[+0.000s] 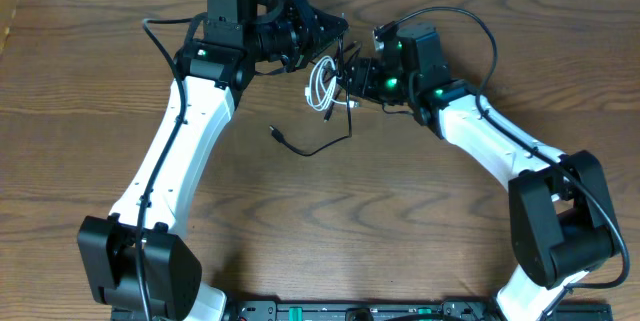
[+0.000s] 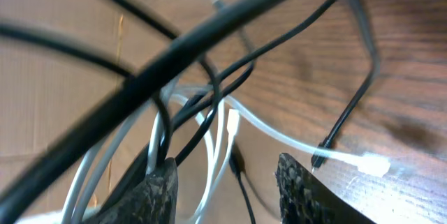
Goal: Untangle cables
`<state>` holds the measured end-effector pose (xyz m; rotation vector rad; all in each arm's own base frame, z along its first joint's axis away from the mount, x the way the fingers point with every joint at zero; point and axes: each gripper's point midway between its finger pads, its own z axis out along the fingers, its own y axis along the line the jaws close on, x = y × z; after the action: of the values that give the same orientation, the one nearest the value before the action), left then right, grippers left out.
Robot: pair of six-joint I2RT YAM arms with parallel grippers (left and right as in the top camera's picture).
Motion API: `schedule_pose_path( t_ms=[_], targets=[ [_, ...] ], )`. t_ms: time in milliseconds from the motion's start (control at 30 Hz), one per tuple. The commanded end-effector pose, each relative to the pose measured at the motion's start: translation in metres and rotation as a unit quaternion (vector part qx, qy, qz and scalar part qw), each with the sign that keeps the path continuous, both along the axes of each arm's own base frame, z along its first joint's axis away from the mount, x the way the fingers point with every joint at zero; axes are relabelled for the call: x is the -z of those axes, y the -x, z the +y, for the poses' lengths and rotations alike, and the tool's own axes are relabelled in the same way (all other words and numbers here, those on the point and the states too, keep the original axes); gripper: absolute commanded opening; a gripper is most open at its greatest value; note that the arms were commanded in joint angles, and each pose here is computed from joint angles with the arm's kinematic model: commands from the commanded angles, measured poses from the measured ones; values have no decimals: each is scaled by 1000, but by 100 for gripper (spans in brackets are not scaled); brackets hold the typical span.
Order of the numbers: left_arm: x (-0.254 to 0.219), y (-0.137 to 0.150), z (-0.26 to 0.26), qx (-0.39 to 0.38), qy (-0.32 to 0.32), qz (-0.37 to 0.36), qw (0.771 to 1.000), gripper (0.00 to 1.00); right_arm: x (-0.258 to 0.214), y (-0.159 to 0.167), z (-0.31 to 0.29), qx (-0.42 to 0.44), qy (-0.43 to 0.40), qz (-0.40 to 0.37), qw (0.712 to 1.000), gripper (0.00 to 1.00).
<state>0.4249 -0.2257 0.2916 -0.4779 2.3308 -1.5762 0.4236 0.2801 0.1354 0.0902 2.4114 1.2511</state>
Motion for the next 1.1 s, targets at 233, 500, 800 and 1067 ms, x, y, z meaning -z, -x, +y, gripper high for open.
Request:
schedule_pose_path(
  t_ms=[233,500,800,1067],
  targets=[
    [-13,-13,15,-59,-3,-1,998,8,-44,37,-8,-222,-104,-115,963,44],
    [-12,-14,14,-76,8,25,997,8,-36,39,8,-218,-76,-122,965,43],
    [-12,-11,8,-73,12,33,997,7,-4,12,16,-86,37,-91,991,17],
    [-12,-18,23,-63,-22,-25,997,7,44,-9,-66,57,168,-3,984,1]
  ],
)
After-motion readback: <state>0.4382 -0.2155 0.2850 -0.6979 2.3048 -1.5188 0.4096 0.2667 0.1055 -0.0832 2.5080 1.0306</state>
